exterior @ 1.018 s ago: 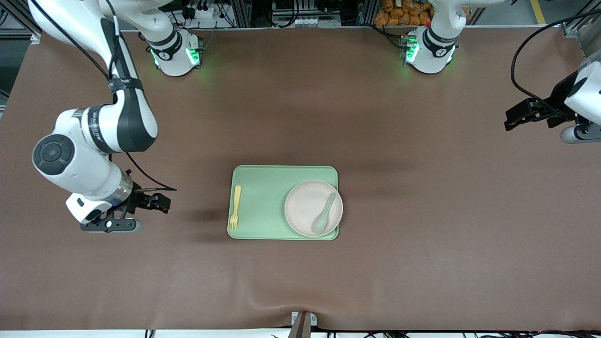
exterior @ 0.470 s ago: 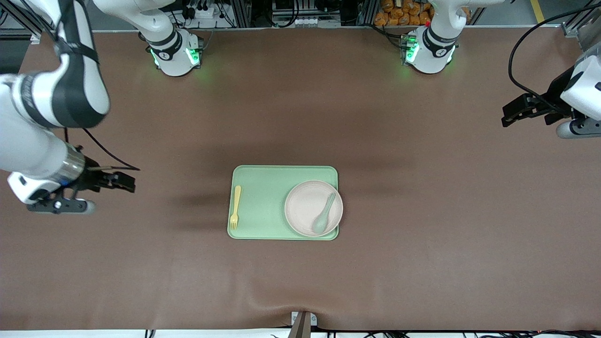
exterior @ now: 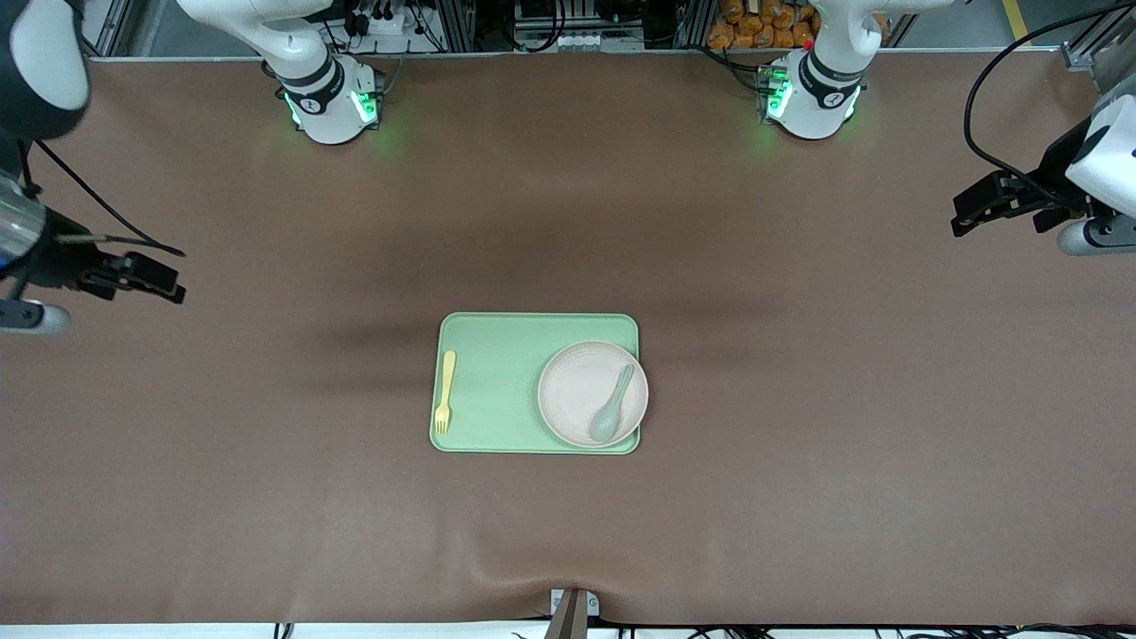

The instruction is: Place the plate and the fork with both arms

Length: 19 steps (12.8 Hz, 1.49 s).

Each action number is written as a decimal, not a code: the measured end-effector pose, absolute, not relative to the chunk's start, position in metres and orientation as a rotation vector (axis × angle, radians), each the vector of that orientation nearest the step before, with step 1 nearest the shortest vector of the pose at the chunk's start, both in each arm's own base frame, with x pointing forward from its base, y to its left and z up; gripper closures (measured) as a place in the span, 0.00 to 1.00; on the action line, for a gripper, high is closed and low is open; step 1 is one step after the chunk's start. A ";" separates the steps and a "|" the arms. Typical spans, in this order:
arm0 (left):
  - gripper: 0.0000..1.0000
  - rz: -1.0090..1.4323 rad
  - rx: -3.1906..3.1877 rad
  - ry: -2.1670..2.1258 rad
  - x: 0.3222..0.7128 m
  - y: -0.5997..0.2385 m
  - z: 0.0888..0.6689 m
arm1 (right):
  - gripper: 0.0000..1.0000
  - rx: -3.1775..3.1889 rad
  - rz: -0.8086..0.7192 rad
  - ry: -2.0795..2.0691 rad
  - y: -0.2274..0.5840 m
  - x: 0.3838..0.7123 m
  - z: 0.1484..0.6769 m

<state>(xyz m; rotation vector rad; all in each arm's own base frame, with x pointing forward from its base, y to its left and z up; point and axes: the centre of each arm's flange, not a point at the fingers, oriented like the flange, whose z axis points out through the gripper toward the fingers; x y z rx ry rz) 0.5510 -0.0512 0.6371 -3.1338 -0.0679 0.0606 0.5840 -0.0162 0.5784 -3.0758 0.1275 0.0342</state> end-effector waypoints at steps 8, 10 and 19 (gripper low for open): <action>0.00 0.056 -3.134 -0.060 0.551 -0.054 0.637 | 0.00 -3.060 0.097 0.116 -0.041 0.549 0.614; 0.00 0.054 -3.135 -0.054 0.551 -0.056 0.637 | 0.00 -3.077 0.097 0.119 -0.043 0.544 0.620; 0.00 0.035 -3.136 -0.056 0.552 -0.055 0.640 | 0.00 -3.131 0.092 0.125 -0.049 0.540 0.625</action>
